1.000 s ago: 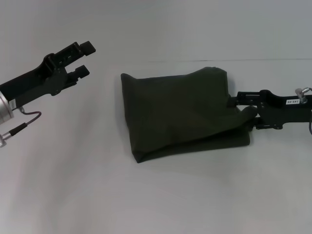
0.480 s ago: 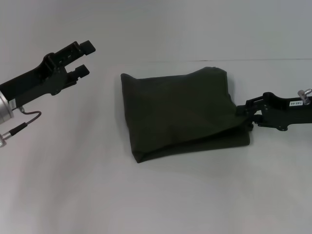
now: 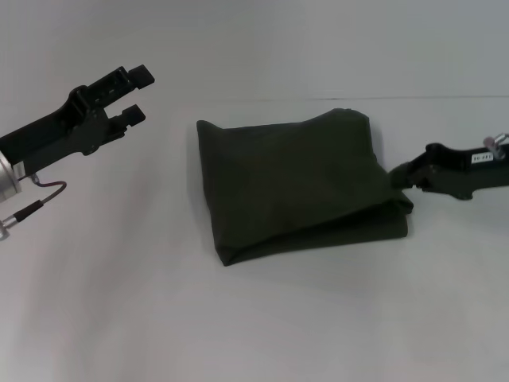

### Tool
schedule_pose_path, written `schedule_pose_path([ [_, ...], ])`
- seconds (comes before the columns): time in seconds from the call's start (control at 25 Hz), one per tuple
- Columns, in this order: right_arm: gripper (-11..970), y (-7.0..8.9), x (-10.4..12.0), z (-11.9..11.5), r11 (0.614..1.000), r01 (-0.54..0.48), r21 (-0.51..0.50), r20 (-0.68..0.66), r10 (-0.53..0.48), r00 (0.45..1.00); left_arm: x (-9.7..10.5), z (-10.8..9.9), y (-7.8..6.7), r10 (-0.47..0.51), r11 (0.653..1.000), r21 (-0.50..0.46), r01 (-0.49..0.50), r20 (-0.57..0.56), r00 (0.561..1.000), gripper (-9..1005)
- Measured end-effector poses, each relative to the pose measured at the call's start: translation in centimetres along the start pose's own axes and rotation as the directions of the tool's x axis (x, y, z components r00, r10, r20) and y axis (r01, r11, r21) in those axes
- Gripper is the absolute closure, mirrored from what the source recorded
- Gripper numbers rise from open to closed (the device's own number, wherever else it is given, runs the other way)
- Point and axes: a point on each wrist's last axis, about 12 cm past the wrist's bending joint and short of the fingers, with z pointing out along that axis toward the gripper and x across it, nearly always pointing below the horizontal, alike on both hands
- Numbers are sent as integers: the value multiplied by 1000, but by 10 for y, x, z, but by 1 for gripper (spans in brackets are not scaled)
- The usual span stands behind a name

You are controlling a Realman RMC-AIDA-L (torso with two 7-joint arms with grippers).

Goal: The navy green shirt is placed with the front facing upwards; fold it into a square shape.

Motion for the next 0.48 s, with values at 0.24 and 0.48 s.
schedule_pose_path([
  [0.24, 949, 35, -17, -17, 987, 148, 60, -26, -147, 989, -1, -3, 1, -3, 1000, 0, 3, 12, 1000, 95],
  [0.48, 943, 38, -12, -7, 969, 196, 149, -106, -181, 978, -2, -4, 1, -6, 1000, 0, 6, 22, 1000, 95],
])
